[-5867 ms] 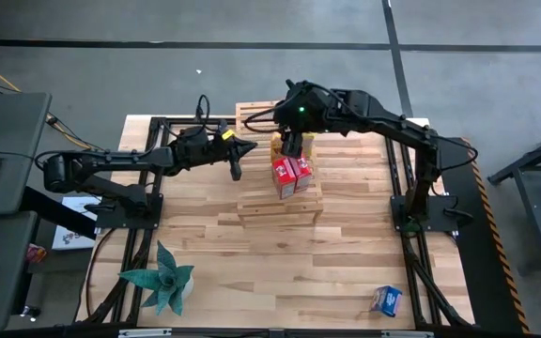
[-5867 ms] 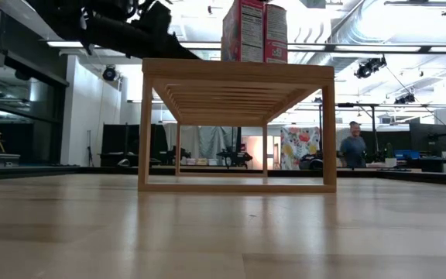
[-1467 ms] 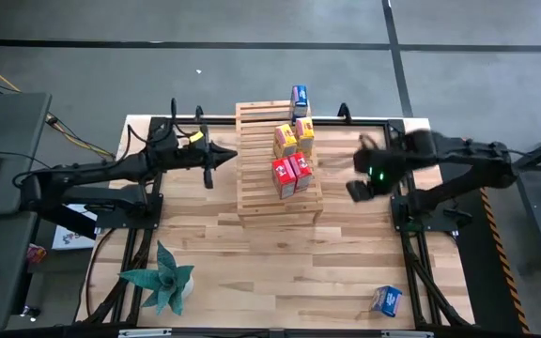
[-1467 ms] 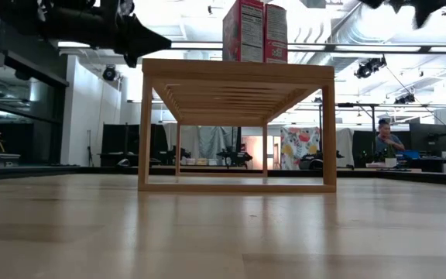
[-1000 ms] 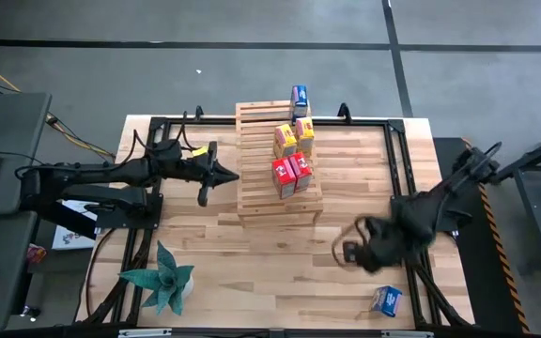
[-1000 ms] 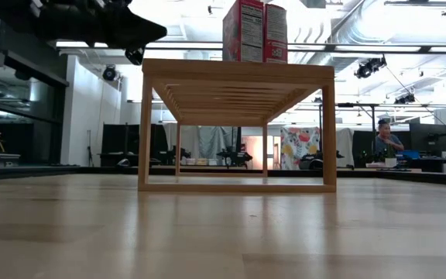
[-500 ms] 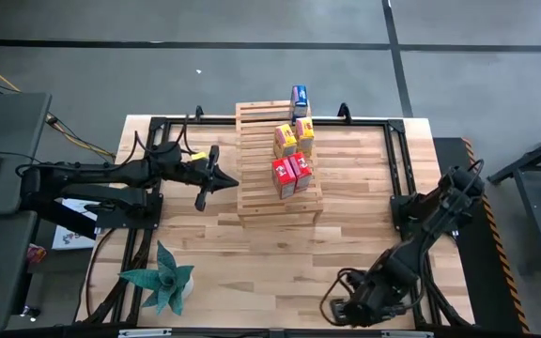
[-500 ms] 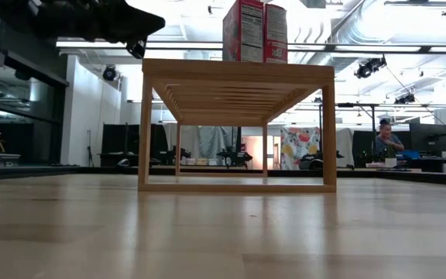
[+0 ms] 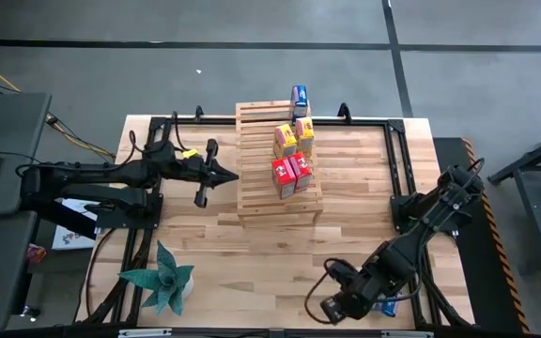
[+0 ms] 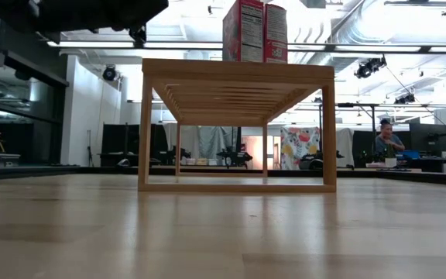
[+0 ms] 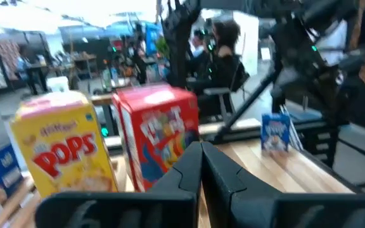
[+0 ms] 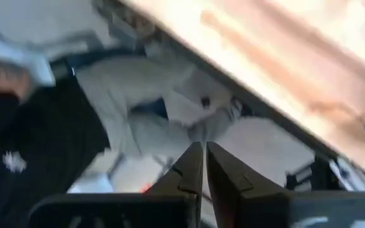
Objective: Stack cereal on shelf
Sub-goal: Put the blue cereal box on the shelf aligned with the other blue cereal box
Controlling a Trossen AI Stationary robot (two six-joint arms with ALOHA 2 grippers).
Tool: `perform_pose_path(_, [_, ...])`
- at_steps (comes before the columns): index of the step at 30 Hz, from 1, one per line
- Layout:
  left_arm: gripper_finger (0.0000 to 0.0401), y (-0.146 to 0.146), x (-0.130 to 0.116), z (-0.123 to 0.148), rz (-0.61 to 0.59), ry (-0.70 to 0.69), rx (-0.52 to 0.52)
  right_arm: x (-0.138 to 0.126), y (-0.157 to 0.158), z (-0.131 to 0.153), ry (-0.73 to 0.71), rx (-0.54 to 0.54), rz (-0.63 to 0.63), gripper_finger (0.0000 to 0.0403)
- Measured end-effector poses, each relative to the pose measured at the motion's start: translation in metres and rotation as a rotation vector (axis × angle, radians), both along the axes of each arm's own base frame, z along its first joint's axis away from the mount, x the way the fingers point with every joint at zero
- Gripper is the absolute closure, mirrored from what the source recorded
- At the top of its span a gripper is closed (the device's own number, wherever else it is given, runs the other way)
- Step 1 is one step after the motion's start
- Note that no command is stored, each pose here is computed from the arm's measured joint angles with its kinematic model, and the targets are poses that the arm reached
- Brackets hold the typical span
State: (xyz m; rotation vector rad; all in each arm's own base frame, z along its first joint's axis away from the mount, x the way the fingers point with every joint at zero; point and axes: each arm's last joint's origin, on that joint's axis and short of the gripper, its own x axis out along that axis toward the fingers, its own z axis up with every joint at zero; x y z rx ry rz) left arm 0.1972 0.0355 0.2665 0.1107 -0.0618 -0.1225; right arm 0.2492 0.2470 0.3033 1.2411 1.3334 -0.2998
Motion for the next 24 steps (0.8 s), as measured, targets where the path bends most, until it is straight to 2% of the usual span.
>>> perform_pose_path(5, [0.0401,0.0,-0.001,0.012,0.001,-0.115,-0.015,-0.015,0.018,0.002,0.077,0.112,0.096,0.04])
perform_pose_path(9, [0.0401,-0.003,-0.002,0.017,-0.049,-0.161,-0.03,-0.042,0.038,0.003,0.307,0.223,0.064,0.0402])
perform_pose_path(12, [0.0401,-0.006,-0.002,0.017,-0.065,-0.171,-0.029,-0.065,0.052,0.003,0.436,0.227,0.019,0.0402])
perform_pose_path(16, [0.0401,-0.007,-0.002,0.019,-0.067,-0.185,-0.01,-0.093,0.062,-0.004,0.534,0.14,-0.006,0.0402])
perform_pose_path(18, [0.0401,-0.007,-0.002,0.018,-0.065,-0.183,-0.012,-0.101,0.064,-0.015,0.581,0.051,0.006,0.0402])
perform_pose_path(24, [0.0401,-0.008,-0.001,0.016,-0.071,-0.155,-0.048,-0.117,0.063,-0.035,0.559,-0.183,0.059,0.0403])
